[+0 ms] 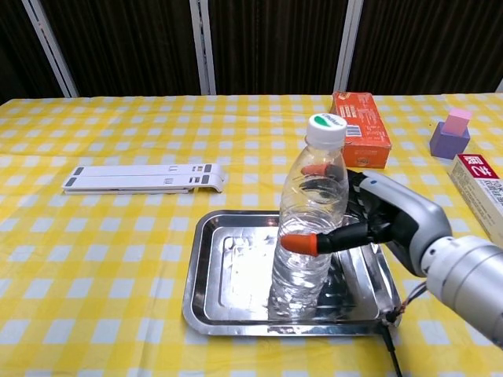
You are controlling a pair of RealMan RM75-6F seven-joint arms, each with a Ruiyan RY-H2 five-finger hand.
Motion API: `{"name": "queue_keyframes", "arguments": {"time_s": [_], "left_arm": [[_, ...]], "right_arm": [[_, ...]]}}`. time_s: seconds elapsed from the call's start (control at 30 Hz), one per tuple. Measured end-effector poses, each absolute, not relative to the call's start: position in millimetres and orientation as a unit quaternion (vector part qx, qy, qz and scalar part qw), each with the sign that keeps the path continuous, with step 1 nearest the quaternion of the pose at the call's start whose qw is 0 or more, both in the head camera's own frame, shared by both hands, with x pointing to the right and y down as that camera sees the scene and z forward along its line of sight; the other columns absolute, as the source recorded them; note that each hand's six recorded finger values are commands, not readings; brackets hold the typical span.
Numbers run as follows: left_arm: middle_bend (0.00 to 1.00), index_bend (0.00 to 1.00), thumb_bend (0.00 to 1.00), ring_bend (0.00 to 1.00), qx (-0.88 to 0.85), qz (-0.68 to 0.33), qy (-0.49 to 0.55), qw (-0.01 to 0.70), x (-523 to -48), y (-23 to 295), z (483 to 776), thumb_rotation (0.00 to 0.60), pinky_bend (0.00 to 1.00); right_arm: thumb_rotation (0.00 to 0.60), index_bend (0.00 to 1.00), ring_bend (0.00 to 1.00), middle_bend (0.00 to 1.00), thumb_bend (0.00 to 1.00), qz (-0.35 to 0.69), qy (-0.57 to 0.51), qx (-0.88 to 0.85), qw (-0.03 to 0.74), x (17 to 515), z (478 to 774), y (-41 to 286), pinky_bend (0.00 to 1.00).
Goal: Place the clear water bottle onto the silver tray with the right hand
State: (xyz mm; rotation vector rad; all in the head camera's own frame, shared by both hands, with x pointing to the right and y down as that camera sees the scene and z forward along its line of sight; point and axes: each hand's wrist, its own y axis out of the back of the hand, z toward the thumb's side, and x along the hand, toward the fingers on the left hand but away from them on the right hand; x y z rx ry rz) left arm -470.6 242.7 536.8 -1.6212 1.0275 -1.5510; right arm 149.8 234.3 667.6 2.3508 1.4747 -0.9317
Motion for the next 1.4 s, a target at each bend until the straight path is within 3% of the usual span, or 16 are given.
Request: {"name": "queue_keyframes", "arguments": {"time_s": [0.47,0.6,0.83,1.17,1.4], "left_arm": [[0.00,0.15,0.20,0.00,-0.617,-0.598,0.385,0.336,-466,245,540,0.600,0.00],[0.00,0.15,0.20,0.00,-0.616,-0.598,0.387,0.337,-466,245,539,0.600,0.00],[0.00,0.15,0.20,0.00,-0.613,-0.597,0.394,0.337,-468,245,536,0.600,0.00],[0.00,0.15,0.20,0.00,-0.611,-0.597,0.395,0.338,-468,247,534,0.600,0.00],[0.00,0.15,0.20,0.00,-0.611,-0.597,0.394,0.340,-467,246,534,0.600,0.00]], "right_arm": [[0.600,0.13,0.03,0.14,0.11,-0.306,0.455,0.827,0.121,230,645,253,0.00],[0.600,0.06,0.03,0.14,0.11,-0.332,0.437,0.831,0.094,260,640,255,0.00],[0.600,0.07,0.02,0.14,0.11,-0.407,0.414,0.813,-0.039,304,638,250,0.00],[0.600,0.08,0.00,0.11,0.11,-0.570,0.351,0.654,-0.354,382,627,255,0.00],[0.600,0.08,0.00,0.09,0.07,-0.613,0.356,0.571,-0.414,413,608,261,0.00]]}}
